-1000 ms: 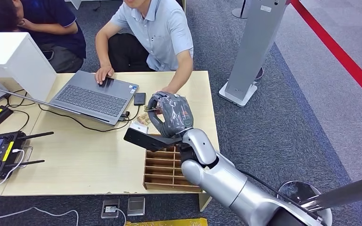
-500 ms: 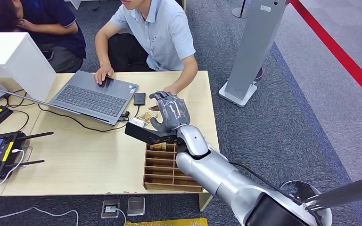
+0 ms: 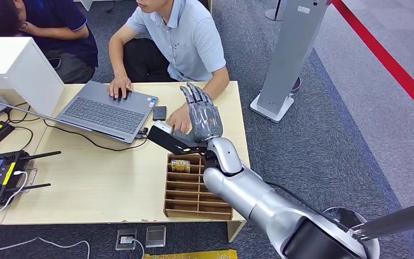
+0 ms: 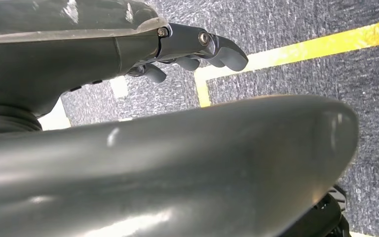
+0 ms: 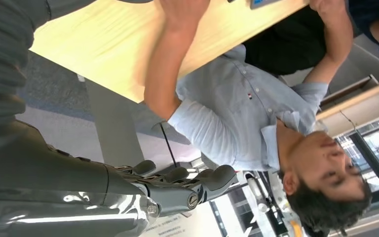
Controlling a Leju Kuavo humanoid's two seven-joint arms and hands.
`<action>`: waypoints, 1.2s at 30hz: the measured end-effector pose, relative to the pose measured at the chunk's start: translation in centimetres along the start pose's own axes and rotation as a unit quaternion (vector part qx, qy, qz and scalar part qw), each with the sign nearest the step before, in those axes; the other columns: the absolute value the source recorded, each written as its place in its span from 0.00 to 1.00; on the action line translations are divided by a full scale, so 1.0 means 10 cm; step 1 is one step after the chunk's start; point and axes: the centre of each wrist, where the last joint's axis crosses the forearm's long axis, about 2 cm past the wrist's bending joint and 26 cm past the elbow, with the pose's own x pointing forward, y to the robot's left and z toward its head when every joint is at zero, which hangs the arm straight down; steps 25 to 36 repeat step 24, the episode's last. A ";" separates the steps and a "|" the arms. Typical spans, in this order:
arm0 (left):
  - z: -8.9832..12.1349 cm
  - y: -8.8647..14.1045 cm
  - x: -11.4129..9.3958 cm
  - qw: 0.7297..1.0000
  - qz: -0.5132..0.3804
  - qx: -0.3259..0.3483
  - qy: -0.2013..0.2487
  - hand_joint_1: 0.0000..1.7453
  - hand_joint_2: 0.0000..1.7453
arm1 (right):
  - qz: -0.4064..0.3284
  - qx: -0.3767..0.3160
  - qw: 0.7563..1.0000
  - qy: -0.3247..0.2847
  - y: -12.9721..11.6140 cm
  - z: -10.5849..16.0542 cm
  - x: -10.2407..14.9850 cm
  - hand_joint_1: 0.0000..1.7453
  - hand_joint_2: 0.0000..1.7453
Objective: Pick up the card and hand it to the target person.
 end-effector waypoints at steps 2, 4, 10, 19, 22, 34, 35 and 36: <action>0.00 0.00 0.00 1.000 0.002 0.001 0.002 0.00 0.00 | -0.025 -0.012 1.000 0.002 -0.07 -0.01 -0.01 0.00 1.00; 0.00 0.00 -0.01 1.000 0.006 0.002 0.003 0.00 0.00 | -0.052 -0.024 0.998 0.002 -0.14 0.00 -0.02 0.00 1.00; 0.00 0.01 -0.02 1.000 0.013 0.005 0.006 0.00 0.00 | -0.143 -0.055 0.988 -0.008 -0.30 0.16 -0.05 0.00 1.00; -0.01 0.02 -0.04 1.000 0.019 0.005 0.008 0.00 0.00 | -0.261 -0.070 0.961 -0.052 -0.41 0.60 -0.10 0.00 1.00; -0.01 0.02 -0.04 1.000 0.021 0.005 0.008 0.00 0.00 | -0.303 -0.066 0.948 -0.074 -0.38 0.79 -0.13 0.00 1.00; -0.01 0.02 -0.04 1.000 0.023 0.006 0.008 0.00 0.00 | -0.319 -0.063 0.942 -0.082 -0.36 0.89 -0.15 0.00 1.00; -0.01 0.02 -0.04 1.000 0.023 0.006 0.008 0.00 0.00 | -0.319 -0.063 0.942 -0.082 -0.36 0.89 -0.15 0.00 1.00; -0.01 0.02 -0.04 1.000 0.023 0.006 0.008 0.00 0.00 | -0.319 -0.063 0.942 -0.082 -0.36 0.89 -0.15 0.00 1.00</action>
